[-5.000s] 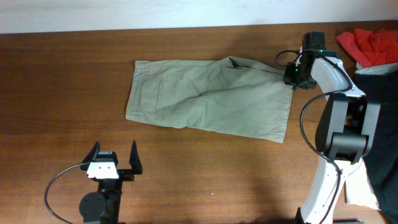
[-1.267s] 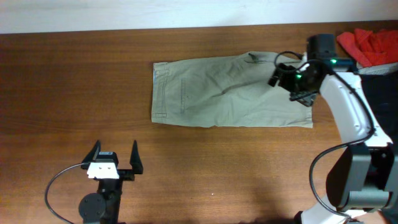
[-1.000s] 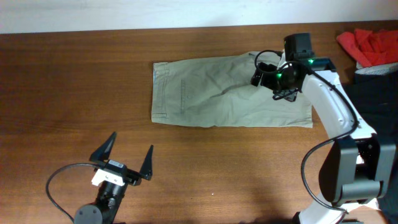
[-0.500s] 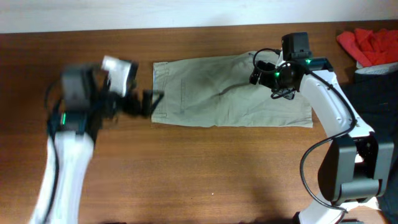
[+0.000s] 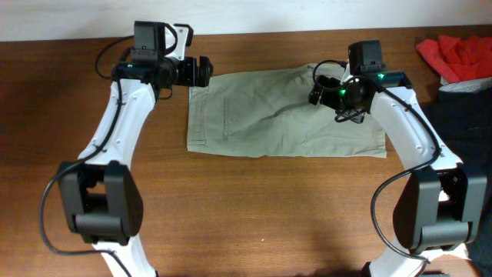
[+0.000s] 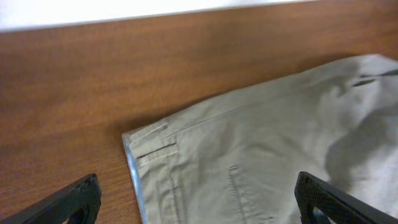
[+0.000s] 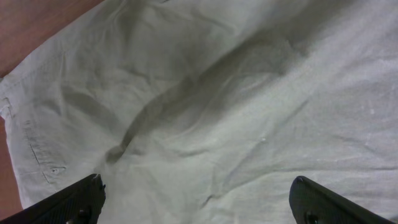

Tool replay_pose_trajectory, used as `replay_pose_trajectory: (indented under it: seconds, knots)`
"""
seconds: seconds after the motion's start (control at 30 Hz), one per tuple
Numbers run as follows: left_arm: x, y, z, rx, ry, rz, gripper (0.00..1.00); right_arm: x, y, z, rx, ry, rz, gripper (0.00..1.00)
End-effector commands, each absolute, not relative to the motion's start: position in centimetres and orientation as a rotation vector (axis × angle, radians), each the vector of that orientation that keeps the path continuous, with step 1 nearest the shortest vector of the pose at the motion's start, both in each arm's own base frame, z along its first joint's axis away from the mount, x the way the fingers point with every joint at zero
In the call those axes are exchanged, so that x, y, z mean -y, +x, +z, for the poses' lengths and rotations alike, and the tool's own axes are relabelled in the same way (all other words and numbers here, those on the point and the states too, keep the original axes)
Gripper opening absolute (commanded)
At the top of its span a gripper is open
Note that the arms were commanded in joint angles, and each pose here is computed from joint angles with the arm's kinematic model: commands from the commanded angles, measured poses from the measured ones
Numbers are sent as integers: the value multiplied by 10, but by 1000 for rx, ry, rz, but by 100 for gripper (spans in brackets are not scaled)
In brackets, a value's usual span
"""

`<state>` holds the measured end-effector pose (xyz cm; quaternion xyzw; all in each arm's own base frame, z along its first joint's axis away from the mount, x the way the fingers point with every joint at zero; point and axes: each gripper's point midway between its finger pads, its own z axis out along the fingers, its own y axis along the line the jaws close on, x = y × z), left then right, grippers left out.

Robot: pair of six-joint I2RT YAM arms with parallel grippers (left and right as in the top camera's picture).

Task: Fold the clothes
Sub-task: 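Move the left gripper to the trousers' left waistband corner and grasp it, then pull the trousers' corners apart with both grippers to flatten them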

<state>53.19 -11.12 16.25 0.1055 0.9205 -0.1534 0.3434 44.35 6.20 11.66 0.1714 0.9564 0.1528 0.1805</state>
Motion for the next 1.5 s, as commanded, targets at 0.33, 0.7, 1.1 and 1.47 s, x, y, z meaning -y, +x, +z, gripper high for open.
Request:
replay_pose_trajectory:
  seconds: [0.33,0.7,1.1,1.47]
  knots:
    - [109,556,36,-2539,238,-385,99,-64,443,114,-2709,471,422,99]
    - [101,553,-6,-2609,216,-353,68,-64,443,114,-2708,470,422,99]
    - [50,571,60,-2548,98,-57,1,-64,443,114,-2708,470,422,99]
    - [-42,568,133,-2404,-165,406,32,-64,443,114,-2709,470,422,99]
